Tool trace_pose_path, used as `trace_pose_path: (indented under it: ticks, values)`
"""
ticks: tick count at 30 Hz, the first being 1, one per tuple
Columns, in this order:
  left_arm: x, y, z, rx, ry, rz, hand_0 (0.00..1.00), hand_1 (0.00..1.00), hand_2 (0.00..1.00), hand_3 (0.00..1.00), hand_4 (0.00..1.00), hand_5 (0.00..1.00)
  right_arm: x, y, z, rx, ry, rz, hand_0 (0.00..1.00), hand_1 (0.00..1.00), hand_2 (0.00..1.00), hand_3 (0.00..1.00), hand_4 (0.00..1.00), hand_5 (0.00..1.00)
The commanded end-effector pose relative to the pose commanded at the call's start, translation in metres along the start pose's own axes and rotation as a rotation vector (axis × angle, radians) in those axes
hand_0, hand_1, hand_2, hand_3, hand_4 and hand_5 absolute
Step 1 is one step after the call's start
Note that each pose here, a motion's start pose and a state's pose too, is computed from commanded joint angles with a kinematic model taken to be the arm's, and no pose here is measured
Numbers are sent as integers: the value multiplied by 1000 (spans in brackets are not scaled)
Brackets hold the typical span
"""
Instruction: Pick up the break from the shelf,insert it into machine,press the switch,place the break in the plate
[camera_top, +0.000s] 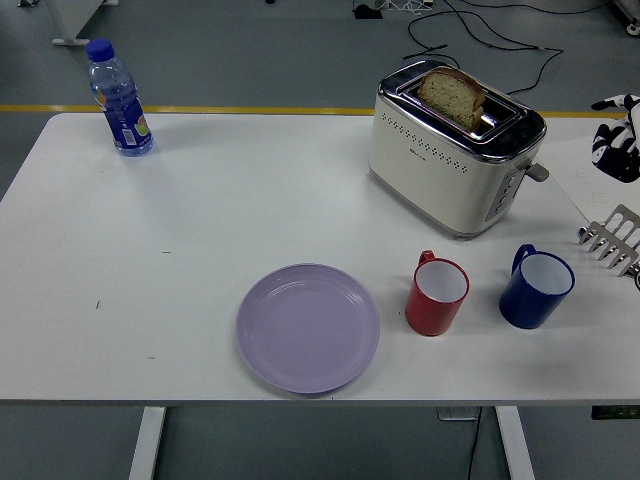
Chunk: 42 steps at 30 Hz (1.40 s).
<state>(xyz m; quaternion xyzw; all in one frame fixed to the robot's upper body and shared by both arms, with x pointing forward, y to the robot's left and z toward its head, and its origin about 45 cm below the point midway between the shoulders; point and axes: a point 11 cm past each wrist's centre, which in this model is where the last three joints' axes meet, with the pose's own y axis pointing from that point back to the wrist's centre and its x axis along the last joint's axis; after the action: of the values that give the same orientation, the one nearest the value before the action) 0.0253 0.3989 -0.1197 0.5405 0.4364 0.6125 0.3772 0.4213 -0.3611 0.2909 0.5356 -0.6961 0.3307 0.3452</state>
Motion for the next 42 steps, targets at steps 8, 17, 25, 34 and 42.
trace_pose_path:
  ticks: [8,17,25,34,42]
  values:
    - [-1,0,0,0,0,-2,681,610,661,683,423,998,-37,11,15,-34,35,-103,193,155,258,648,407,2]
    - [-2,0,0,-2,2,-4,681,610,660,682,423,998,-52,13,17,-44,58,-143,191,152,254,629,412,2]
    - [-2,0,1,-2,3,-5,681,610,660,682,422,998,-54,12,12,-34,60,-141,191,153,254,633,410,2]
    - [-2,0,1,-2,1,-4,681,609,660,681,422,998,-53,13,5,-20,64,-138,190,151,253,630,407,2]
    - [-1,0,1,-1,0,-3,681,610,660,681,422,998,-60,15,5,-21,74,-159,190,149,251,624,406,2]
